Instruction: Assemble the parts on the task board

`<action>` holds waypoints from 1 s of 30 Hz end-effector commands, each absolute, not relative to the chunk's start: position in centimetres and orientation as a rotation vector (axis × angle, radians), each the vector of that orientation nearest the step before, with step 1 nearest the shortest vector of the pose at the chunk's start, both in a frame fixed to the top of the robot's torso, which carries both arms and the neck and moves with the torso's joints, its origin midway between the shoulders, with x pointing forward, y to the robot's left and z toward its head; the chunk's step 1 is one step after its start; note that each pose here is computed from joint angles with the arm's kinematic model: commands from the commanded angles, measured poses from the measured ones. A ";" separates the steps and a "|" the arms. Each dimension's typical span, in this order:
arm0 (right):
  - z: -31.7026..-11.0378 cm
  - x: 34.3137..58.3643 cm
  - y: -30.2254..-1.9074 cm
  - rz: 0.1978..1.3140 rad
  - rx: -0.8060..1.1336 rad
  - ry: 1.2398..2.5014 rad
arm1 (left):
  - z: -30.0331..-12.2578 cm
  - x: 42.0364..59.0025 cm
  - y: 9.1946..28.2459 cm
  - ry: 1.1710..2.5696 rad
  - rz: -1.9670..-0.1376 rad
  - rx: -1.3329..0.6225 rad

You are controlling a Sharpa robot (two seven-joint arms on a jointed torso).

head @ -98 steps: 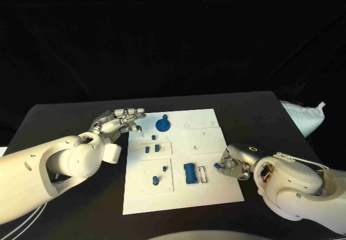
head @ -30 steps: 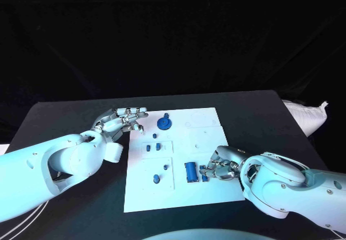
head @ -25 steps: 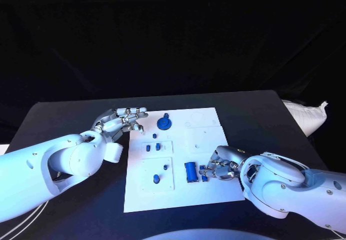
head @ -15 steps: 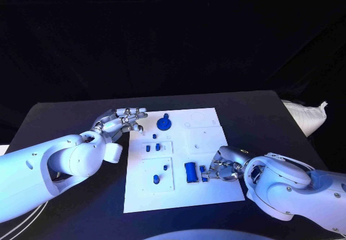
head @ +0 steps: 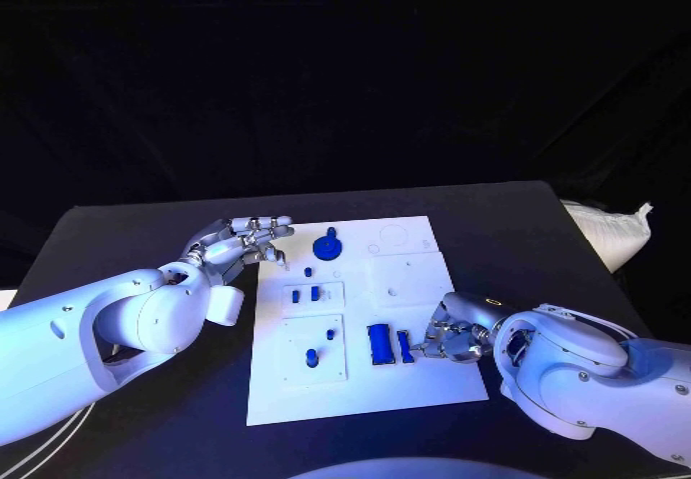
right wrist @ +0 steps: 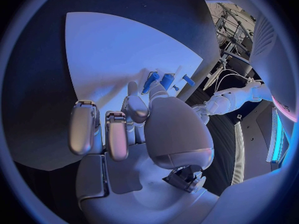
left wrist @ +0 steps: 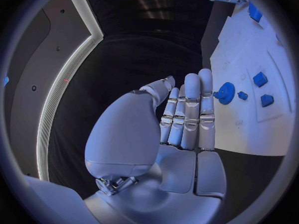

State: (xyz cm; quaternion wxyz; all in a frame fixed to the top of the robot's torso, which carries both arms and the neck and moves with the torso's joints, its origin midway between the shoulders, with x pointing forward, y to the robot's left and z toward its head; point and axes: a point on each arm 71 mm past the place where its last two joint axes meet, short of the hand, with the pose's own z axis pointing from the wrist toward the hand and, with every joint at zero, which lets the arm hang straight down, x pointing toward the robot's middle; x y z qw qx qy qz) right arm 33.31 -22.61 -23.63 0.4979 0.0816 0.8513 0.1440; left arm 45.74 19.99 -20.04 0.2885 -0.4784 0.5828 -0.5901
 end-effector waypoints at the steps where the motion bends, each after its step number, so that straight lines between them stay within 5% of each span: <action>1: -24.0 33.4 -22.6 0.320 0.163 2.085 | -19.9 45.7 19.7 1.561 -1.600 -1.264; 30: -23.3 33.5 -21.9 0.376 0.164 1.979 | -20.0 45.7 19.9 1.561 -1.595 -1.267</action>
